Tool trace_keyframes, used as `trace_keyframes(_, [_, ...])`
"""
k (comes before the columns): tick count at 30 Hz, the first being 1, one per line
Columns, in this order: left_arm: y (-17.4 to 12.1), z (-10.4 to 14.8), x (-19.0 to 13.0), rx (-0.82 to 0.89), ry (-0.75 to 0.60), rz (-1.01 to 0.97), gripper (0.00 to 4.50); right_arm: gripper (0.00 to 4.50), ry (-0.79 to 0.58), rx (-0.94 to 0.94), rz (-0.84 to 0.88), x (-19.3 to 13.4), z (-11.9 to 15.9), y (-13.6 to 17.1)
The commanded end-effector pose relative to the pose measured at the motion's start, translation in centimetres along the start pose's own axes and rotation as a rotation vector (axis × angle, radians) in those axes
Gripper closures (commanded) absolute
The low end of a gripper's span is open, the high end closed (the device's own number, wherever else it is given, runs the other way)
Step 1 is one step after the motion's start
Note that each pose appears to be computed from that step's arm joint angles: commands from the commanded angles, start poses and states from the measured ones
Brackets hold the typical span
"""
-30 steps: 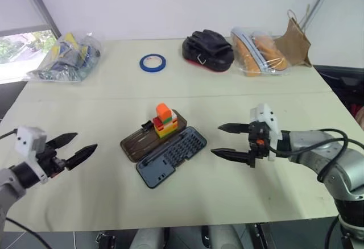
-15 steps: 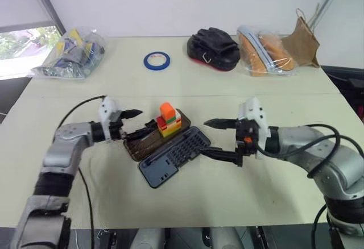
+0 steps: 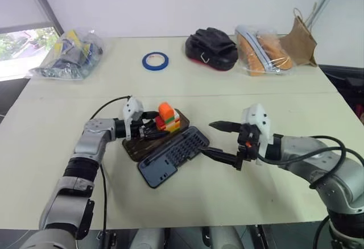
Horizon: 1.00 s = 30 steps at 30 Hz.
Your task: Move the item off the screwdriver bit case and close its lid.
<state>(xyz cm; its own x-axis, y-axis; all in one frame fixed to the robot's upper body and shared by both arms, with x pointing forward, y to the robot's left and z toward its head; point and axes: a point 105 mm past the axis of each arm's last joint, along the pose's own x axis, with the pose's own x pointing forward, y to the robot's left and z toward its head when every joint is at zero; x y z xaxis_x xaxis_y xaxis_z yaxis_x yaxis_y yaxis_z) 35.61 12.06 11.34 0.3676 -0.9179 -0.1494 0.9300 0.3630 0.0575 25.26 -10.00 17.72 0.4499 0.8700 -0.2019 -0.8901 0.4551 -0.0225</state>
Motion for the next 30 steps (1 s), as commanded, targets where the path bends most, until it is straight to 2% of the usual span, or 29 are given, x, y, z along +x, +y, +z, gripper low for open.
trace_keyframes(1, [0.2, 0.6, 0.2, 0.044, -0.009, 0.009, 1.81, 0.0, -0.041, -0.033, 0.009, 0.0, 1.0, 0.4])
trace_keyframes(3, [0.3, 0.6, 0.1, 0.045, -0.015, 0.022, 2.86, 0.0, -0.04, -0.032, 0.008, 0.0, 0.9, 0.3])
trace_keyframes(4, [0.3, 0.7, 0.1, 0.045, -0.019, 0.026, 3.22, 0.0, -0.04, -0.032, 0.008, 0.0, 0.9, 0.2])
trace_keyframes(9, [0.2, 1.6, 0.3, 0.053, -0.056, 0.039, 3.15, 0.0, -0.04, -0.029, 0.012, 0.3, 0.8, 0.0])
trace_keyframes(11, [-0.7, 3.3, 0.2, 0.064, -0.1, 0.008, 3.15, 0.0, -0.04, -0.028, 0.014, 0.3, 0.7, -0.1])
trace_keyframes(13, [-1.0, 6.2, -0.8, 0.062, -0.173, 0.017, 3.15, 0.0, -0.042, -0.026, 0.011, 0.3, 0.6, -0.2])
trace_keyframes(16, [0.6, 8.3, -3.2, 0.094, -0.201, 0.154, 3.15, 0.0, -0.046, -0.016, 0.008, 0.2, 0.5, -0.2])
trace_keyframes(19, [4.0, 8.4, -5.3, 0.162, -0.124, 0.355, 3.15, 0.0, -0.047, -0.007, 0.018, 0.5, 0.3, 0.0])
trace_keyframes(22, [6.6, 7.9, -6.3, 0.155, -0.073, 0.458, 3.15, 0.0, -0.055, -0.002, 0.039, 0.8, 0.4, 0.3])
trace_keyframes(30, [11.6, 4.2, -7.9, 0.121, 0.055, 0.673, 3.15, 0.0, -0.067, -0.023, 0.048, 1.2, 1.0, 0.0])
